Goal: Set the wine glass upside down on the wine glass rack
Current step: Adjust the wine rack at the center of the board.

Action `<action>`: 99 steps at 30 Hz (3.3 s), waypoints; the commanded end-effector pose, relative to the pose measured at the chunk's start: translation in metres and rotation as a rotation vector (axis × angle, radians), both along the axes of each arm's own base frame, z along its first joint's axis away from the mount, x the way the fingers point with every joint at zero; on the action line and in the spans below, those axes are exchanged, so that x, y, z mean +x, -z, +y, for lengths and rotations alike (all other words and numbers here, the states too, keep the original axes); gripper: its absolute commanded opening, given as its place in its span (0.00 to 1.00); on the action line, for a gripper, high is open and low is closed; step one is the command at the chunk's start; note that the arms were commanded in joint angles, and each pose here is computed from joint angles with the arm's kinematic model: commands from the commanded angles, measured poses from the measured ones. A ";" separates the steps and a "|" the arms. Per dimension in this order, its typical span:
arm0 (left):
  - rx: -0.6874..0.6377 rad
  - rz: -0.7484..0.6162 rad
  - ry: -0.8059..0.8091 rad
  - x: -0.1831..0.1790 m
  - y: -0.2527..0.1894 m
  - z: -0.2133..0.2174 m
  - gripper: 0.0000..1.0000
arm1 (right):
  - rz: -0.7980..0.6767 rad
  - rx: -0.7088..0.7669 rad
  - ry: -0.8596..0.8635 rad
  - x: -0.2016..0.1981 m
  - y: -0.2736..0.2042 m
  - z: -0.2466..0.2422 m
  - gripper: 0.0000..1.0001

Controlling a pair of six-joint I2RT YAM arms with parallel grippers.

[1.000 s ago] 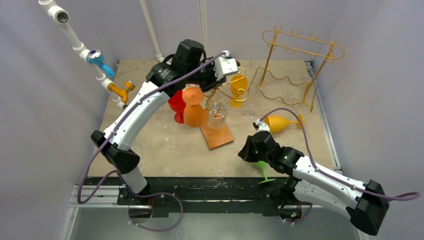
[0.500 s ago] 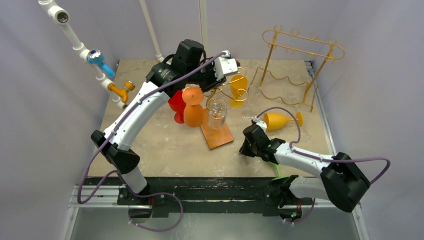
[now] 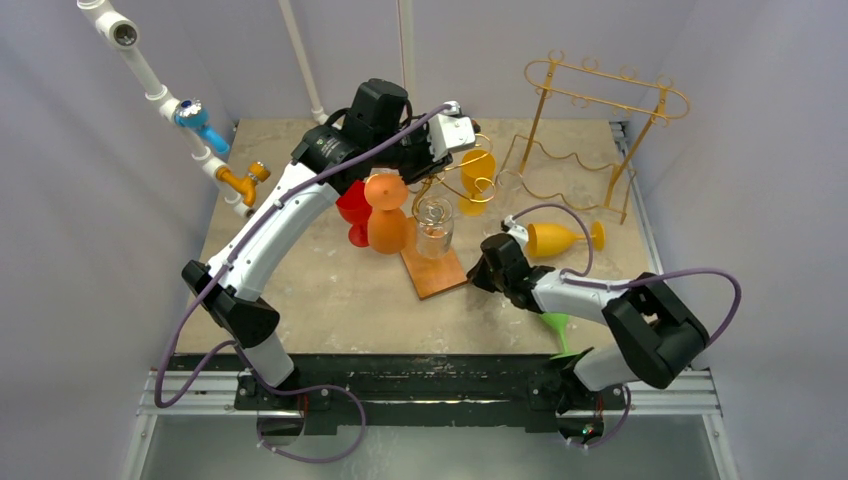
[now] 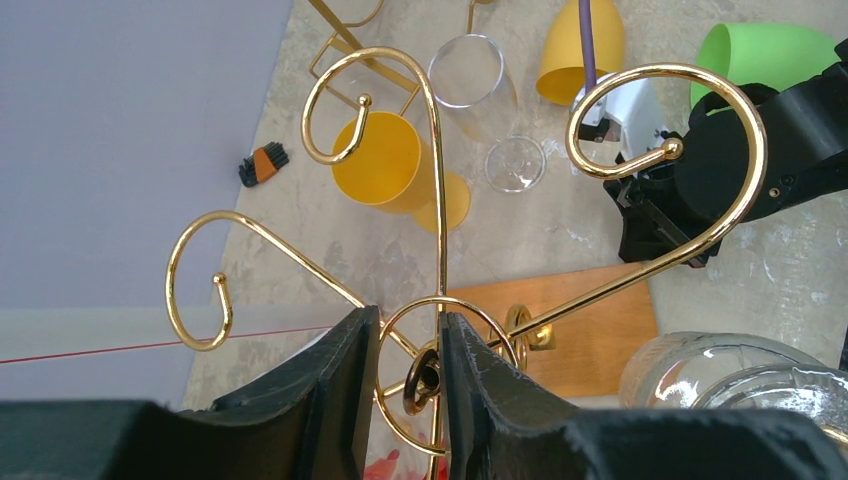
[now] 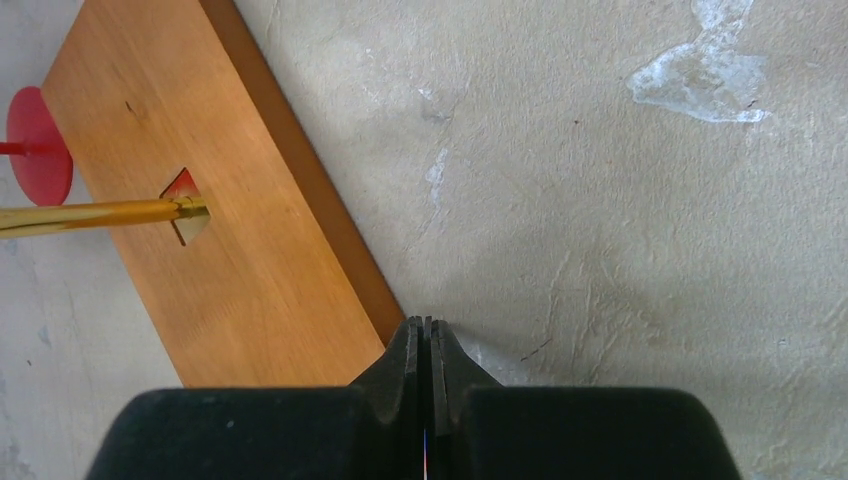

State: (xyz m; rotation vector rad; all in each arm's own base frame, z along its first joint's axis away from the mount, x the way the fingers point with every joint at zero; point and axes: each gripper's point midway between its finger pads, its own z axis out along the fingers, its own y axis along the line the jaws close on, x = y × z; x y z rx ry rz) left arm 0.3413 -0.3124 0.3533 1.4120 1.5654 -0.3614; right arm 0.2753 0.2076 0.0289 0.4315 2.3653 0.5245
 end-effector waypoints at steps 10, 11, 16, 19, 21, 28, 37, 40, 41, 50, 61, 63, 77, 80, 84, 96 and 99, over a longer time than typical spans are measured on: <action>-0.008 -0.015 0.028 -0.008 -0.010 0.005 0.31 | -0.045 0.100 0.008 -0.015 0.000 0.027 0.00; -0.005 -0.013 0.030 -0.009 -0.009 0.005 0.31 | -0.046 0.099 0.002 -0.018 0.000 0.031 0.00; 0.004 -0.008 0.037 -0.012 -0.006 0.007 0.31 | -0.035 0.106 -0.015 -0.026 0.003 0.041 0.00; 0.002 -0.008 0.042 -0.014 -0.007 0.007 0.30 | -0.023 0.092 0.004 -0.027 0.004 0.036 0.00; 0.002 -0.006 0.044 -0.015 -0.007 0.008 0.30 | -0.026 0.090 0.012 -0.029 -0.003 0.031 0.00; -0.001 -0.012 0.052 -0.019 -0.011 0.009 0.30 | -0.202 0.029 0.044 -0.005 -0.098 -0.019 0.22; -0.053 -0.047 0.039 -0.021 -0.031 0.010 0.55 | -0.419 -0.062 0.005 0.023 -0.248 -0.058 0.44; -0.088 -0.082 0.029 -0.022 -0.047 0.012 0.60 | -0.473 -0.058 -0.009 0.033 -0.283 -0.055 0.45; -0.096 -0.089 0.027 -0.023 -0.053 0.012 0.60 | -0.484 -0.060 -0.010 0.035 -0.292 -0.055 0.46; -0.093 -0.084 0.017 -0.030 -0.064 0.020 0.53 | -0.574 -0.031 -0.025 0.052 -0.351 -0.052 0.50; 0.027 -0.009 0.025 -0.034 -0.037 0.029 0.39 | -0.572 0.057 -0.147 0.070 -0.366 -0.018 0.61; 0.044 -0.003 0.028 -0.034 -0.032 0.030 0.39 | -0.573 0.067 -0.159 0.073 -0.367 -0.014 0.60; 0.114 -0.012 0.027 -0.026 -0.011 0.034 0.33 | -0.556 0.133 -0.181 0.096 -0.358 -0.014 0.46; 0.121 -0.016 0.029 -0.026 -0.010 0.035 0.30 | -0.547 0.188 -0.216 0.098 -0.356 -0.007 0.44; 0.124 -0.031 0.031 -0.026 -0.013 0.036 0.28 | -0.534 0.225 -0.241 0.097 -0.352 -0.002 0.40; 0.137 -0.049 0.024 -0.023 -0.009 0.038 0.26 | -0.482 0.266 -0.277 0.093 -0.336 -0.001 0.29; 0.131 -0.048 0.027 -0.023 -0.009 0.037 0.25 | -0.451 0.273 -0.279 0.093 -0.325 -0.002 0.29</action>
